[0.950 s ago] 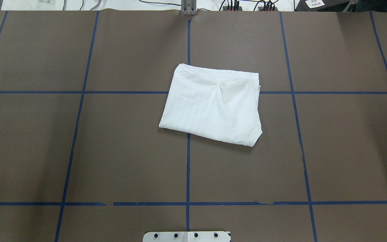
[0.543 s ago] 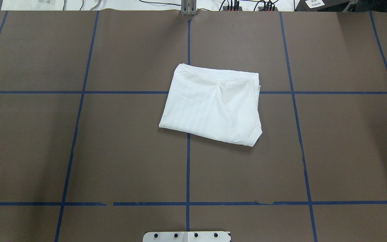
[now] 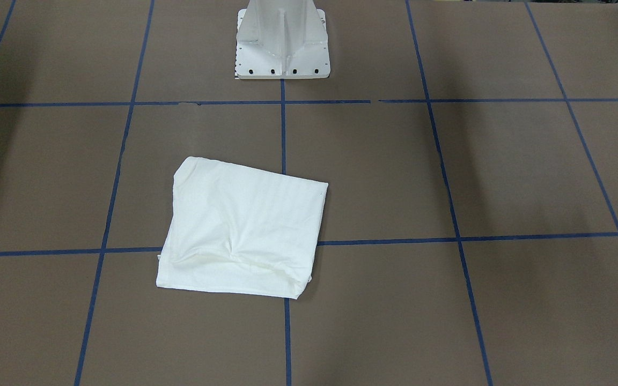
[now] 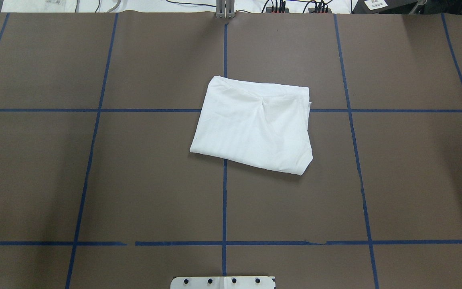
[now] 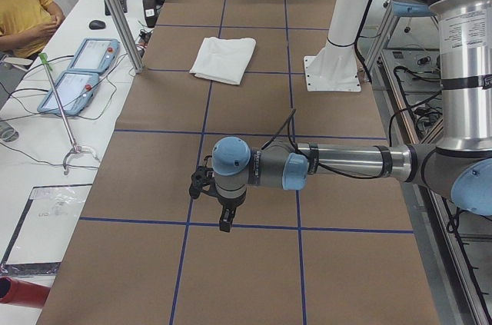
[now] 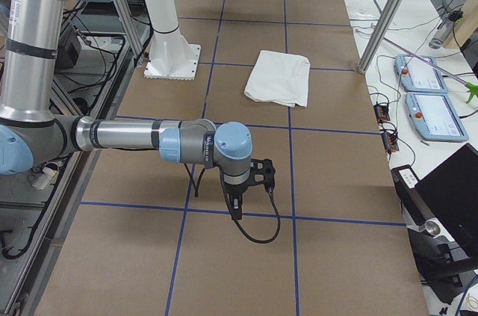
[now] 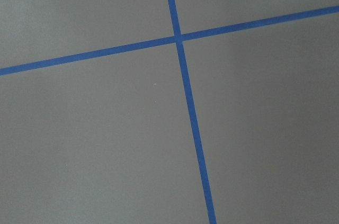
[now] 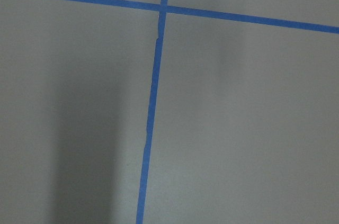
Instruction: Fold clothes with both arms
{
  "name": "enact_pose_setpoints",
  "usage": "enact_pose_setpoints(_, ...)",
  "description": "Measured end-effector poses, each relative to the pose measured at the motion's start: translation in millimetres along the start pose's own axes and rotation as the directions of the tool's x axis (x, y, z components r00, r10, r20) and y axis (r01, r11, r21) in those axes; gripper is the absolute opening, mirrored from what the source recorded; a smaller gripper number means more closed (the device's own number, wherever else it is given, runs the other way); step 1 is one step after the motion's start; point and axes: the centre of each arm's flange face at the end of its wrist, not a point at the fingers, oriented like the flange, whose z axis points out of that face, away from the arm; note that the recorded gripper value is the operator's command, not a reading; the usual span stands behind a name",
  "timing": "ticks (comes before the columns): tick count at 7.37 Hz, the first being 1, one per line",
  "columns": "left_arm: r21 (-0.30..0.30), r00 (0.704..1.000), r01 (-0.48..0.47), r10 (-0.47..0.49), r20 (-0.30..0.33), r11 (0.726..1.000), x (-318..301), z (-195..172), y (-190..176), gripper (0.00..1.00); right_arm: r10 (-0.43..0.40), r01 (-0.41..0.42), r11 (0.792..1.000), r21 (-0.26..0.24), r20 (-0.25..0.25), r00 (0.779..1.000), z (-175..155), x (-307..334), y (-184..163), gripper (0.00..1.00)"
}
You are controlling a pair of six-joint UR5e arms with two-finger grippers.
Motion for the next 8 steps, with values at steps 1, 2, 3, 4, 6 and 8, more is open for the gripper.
enact_pose_setpoints(1,0.003,1.000,-0.002,0.002,0.001,1.000,0.3,-0.4,-0.5,1.00,0.000,0.000,1.000,0.000,0.004,1.000,0.1,-0.3,0.0,1.00)
enact_pose_setpoints(2,0.005,1.000,-0.003,0.003,0.001,1.000,0.7,-0.8,-1.0,1.00,0.001,-0.001,1.000,0.000,0.006,1.000,0.1,-0.5,0.0,1.00)
enact_pose_setpoints(3,0.007,1.000,-0.004,0.004,0.001,1.000,1.1,-1.3,-1.7,1.00,0.001,-0.001,1.000,-0.001,0.007,1.000,0.5,-0.3,0.1,1.00)
enact_pose_setpoints(4,0.008,1.000,-0.005,0.005,0.001,1.000,1.3,-1.6,-2.2,1.00,0.002,-0.002,1.000,-0.002,0.007,1.000,0.8,0.0,0.3,1.00)
enact_pose_setpoints(6,0.010,1.000,-0.007,0.007,0.001,1.000,1.9,-2.2,-2.8,1.00,0.003,-0.003,1.000,-0.003,0.007,1.000,1.6,0.3,0.3,1.00)
enact_pose_setpoints(8,0.009,1.000,-0.003,0.003,0.002,1.000,1.7,-2.0,-2.7,1.00,0.004,-0.004,1.000,-0.004,0.006,1.000,2.1,0.9,0.5,1.00)
